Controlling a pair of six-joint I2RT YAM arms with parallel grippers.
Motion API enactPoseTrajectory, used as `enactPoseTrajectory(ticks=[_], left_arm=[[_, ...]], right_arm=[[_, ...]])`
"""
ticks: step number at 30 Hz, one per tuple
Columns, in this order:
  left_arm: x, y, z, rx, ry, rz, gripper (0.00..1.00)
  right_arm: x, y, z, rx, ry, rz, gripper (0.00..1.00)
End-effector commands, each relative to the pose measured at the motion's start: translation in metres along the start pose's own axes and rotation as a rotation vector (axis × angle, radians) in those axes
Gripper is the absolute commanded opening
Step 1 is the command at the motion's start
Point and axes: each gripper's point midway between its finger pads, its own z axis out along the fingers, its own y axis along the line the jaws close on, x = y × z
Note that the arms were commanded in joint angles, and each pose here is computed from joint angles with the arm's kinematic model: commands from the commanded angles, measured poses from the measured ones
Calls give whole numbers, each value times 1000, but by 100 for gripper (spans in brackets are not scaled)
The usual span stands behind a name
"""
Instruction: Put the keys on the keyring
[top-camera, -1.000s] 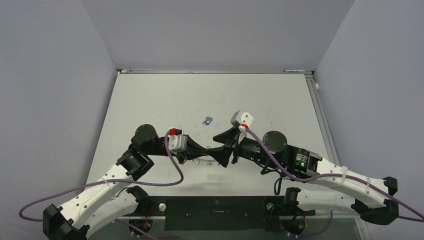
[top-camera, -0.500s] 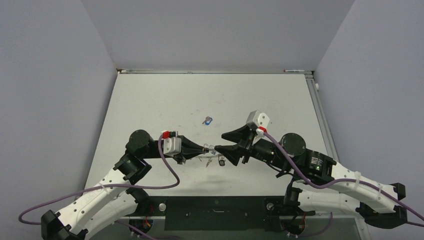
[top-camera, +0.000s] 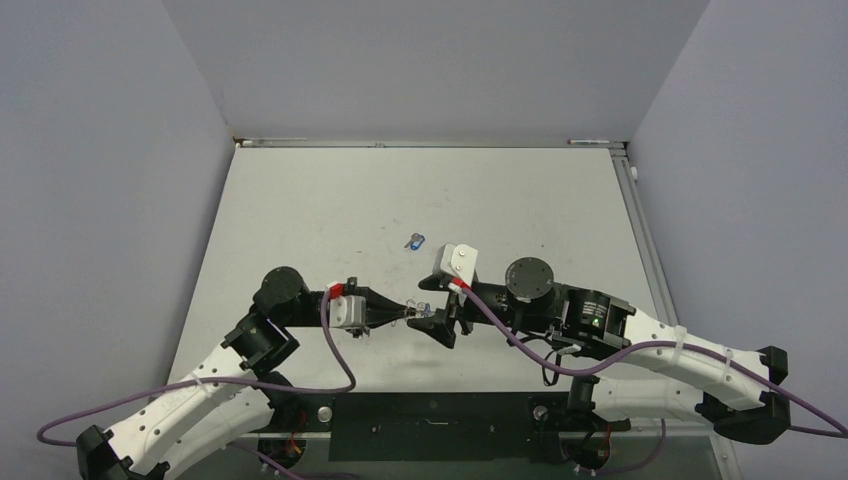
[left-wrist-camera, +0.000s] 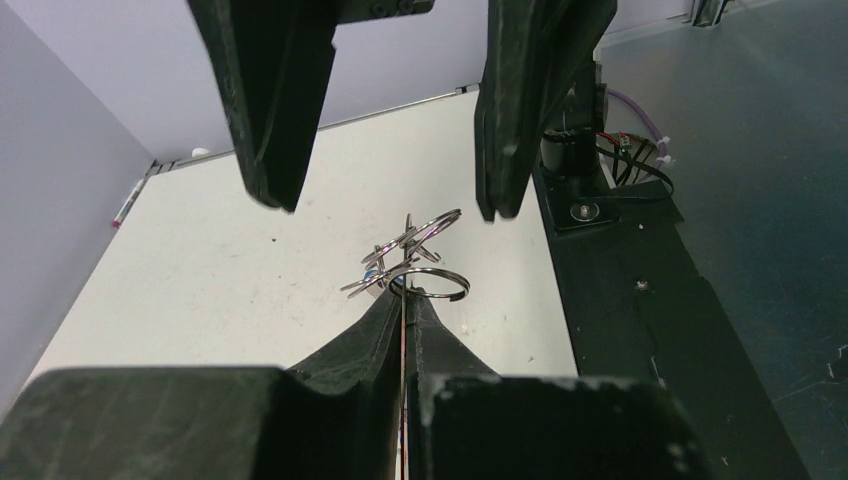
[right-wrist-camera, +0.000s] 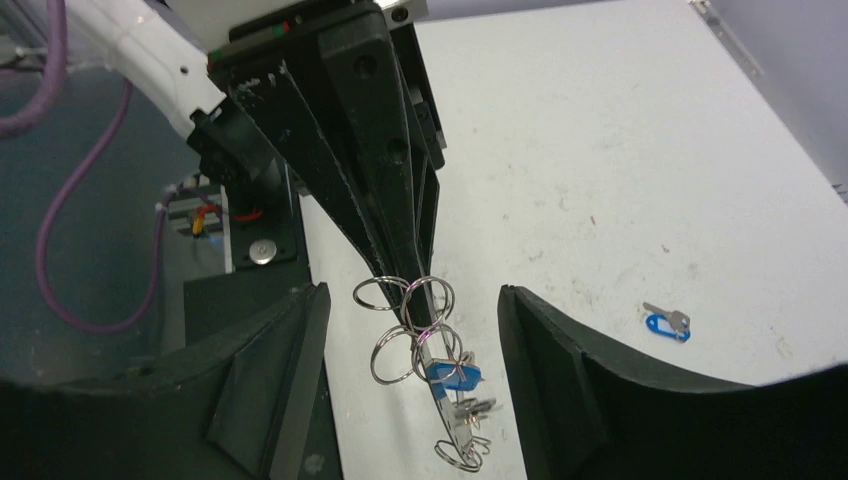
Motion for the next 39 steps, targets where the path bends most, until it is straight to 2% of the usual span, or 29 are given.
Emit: enactPoseTrajectory(ticks=[1, 3, 7, 12, 19, 25, 27, 31, 39], left_arm=[[-21, -5, -2, 22, -37, 106, 0], [-20, -12, -2, 49, -36, 114, 0], [-19, -24, -4, 97, -35, 138, 0], [-16, -30, -4, 119, -29, 141, 0], [-12, -30, -3, 122, -12, 133, 0], [-11, -23, -4, 74, -5, 148, 0], [-12, -16, -5, 33, 0, 148, 0], [-15, 3, -4, -65, 9, 119, 0], [-21, 18, 1, -131, 10, 34, 0]], right_arm=[[-13, 8, 1, -57, 21, -28, 65], [-13, 9, -1, -69, 35, -24, 68], [-10, 13, -3, -125, 83, -13, 69], [4, 19, -2, -178, 153, 1, 64], [10, 13, 3, -168, 173, 19, 57], [-4, 5, -9, -104, 92, 28, 54], [-12, -4, -17, -44, 43, 31, 50], [-18, -14, -34, 47, -52, 61, 49], [8, -24, -30, 133, -100, 10, 42]])
